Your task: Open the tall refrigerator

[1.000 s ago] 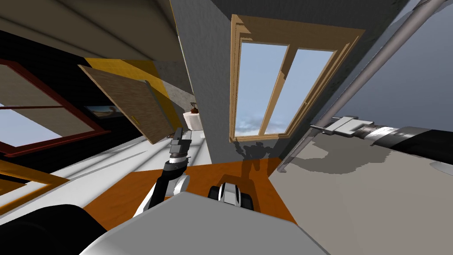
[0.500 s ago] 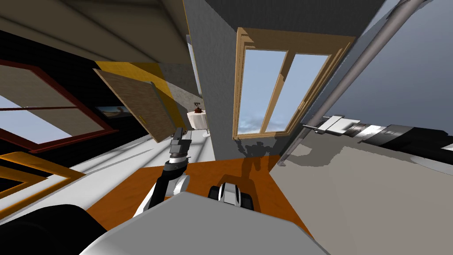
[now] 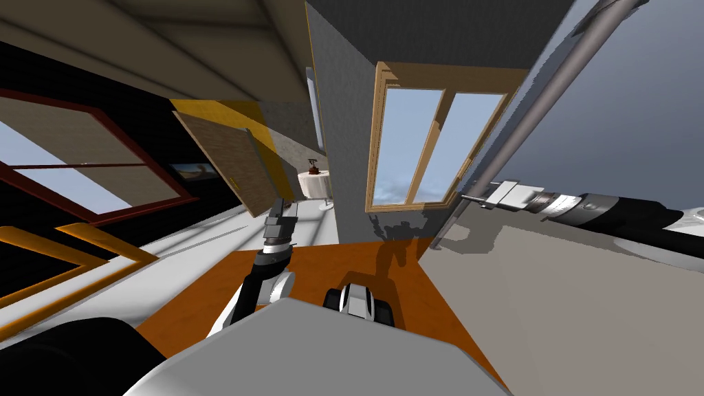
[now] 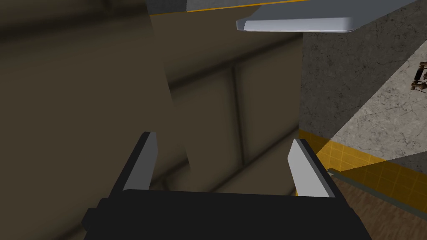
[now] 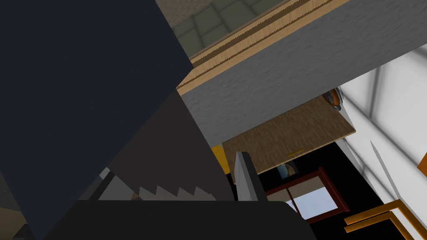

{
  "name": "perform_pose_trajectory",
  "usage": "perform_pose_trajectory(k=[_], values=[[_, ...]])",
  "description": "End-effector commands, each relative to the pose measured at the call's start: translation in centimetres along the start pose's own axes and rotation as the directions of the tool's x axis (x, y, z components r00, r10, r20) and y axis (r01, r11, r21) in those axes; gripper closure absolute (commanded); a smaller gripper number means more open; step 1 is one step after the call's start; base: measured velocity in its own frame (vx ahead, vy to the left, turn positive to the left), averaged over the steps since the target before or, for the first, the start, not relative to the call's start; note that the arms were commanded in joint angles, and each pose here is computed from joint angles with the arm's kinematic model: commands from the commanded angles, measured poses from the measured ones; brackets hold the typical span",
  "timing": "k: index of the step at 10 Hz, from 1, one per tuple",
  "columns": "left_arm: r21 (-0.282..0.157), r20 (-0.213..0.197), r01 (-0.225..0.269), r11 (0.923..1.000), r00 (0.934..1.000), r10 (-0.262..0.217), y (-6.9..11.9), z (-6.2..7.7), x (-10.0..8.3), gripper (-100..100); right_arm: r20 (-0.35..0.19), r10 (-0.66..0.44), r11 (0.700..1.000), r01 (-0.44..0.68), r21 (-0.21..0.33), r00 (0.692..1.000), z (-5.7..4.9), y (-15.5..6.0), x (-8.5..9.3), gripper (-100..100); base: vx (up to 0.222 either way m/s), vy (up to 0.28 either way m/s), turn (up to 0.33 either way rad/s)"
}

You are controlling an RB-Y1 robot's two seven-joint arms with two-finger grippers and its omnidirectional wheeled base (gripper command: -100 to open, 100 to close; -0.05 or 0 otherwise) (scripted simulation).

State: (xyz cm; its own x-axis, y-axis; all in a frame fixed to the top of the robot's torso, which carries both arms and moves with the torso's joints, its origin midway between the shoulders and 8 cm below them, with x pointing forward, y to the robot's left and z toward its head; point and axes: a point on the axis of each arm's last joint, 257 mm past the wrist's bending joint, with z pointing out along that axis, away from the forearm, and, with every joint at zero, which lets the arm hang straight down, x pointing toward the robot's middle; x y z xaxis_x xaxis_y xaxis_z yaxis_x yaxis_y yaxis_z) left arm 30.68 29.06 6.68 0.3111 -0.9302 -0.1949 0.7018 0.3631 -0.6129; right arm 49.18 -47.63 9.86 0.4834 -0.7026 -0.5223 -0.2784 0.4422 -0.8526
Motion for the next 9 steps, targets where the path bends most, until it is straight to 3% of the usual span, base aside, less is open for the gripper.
perform_pose_trajectory(k=[1,2,3,7,8,9], values=[[0.000,0.000,0.000,1.0000,1.0000,0.000,0.0,0.0,0.0,0,0.087,-0.005,0.999,0.009,-0.039,0.996,0.9,1.0,-2.8,100,-0.244,0.013,0.029],[0.000,0.000,0.000,1.0000,1.0000,0.000,0.0,0.0,0.0,0,0.120,-0.004,0.998,0.011,-0.057,0.993,1.2,1.5,-3.9,100,-0.249,0.028,0.048],[0.000,0.000,0.000,1.0000,1.0000,0.000,0.0,0.0,0.0,0,0.120,-0.004,0.998,0.011,-0.057,0.993,1.2,1.5,-3.9,100,-0.137,0.027,0.024],[0.000,0.000,0.000,1.0000,1.0000,0.000,0.0,0.0,0.0,0,0.250,0.004,0.992,0.029,-0.127,0.968,2.0,3.5,-8.2,100,-0.179,0.026,0.014],[0.000,0.000,0.000,1.0000,1.0000,0.000,0.0,0.0,0.0,0,0.222,0.011,0.992,0.017,-0.124,0.975,2.0,3.7,-7.2,100,-0.099,0.020,0.026],[0.000,0.000,0.000,1.0000,1.0000,0.000,0.0,0.0,0.0,0,0.291,0.027,0.985,0.024,-0.172,0.956,2.2,5.3,-9.4,100,-0.160,-0.023,0.003]])
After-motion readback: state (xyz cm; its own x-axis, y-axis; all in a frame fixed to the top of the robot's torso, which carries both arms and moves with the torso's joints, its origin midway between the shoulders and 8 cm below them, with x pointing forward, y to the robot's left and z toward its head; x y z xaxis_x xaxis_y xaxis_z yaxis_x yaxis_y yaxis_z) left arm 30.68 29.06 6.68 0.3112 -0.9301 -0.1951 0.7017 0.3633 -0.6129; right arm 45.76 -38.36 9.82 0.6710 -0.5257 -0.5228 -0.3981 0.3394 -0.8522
